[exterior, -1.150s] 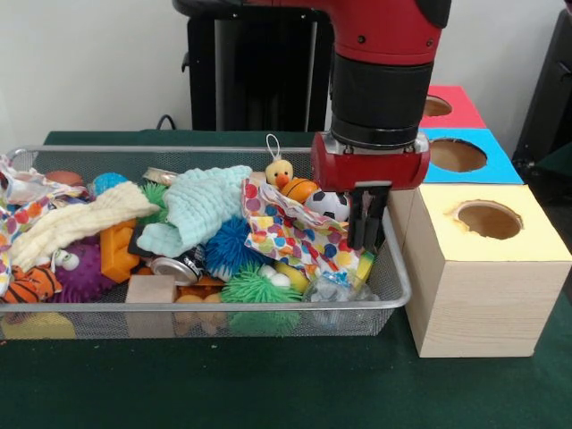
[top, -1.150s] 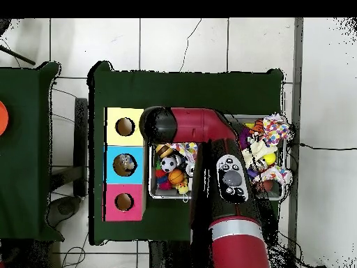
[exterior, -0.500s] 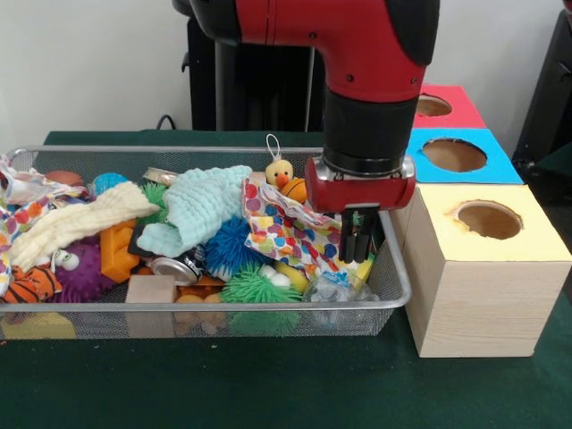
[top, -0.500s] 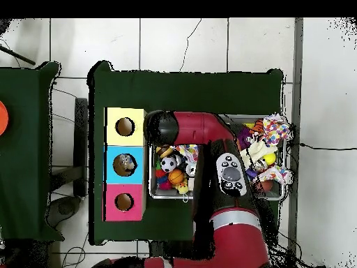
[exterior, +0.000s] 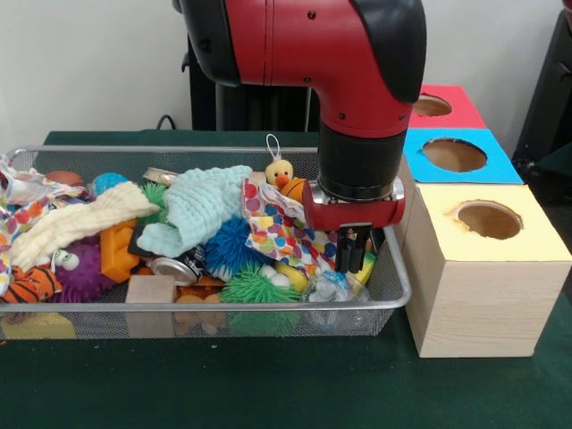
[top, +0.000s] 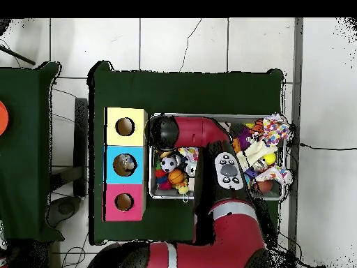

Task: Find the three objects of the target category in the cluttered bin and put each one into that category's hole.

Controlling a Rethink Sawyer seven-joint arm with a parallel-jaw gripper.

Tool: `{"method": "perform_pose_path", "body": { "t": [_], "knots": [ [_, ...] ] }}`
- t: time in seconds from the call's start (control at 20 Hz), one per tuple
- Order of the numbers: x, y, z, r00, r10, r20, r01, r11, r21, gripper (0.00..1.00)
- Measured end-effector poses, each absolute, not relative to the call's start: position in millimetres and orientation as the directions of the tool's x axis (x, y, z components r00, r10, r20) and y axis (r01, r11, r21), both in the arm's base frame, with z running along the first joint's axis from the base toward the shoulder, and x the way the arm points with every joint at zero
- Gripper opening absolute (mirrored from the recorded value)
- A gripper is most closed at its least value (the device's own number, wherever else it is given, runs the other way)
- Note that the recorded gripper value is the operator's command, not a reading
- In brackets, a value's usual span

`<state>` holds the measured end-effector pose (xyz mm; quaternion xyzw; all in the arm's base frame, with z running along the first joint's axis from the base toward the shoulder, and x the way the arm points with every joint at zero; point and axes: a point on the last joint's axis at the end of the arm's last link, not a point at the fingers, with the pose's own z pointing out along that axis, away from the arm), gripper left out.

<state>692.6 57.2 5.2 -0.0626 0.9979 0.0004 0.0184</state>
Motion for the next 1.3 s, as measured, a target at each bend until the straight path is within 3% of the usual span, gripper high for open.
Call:
{"method": "perform_pose_path", "body": {
  "t": [1.3],
  "knots": [
    [698.7, 49.7, 7.5, -0.991, -0.115, -0.074, -0.115, 0.993, -0.009, 0.00]
  ]
}}
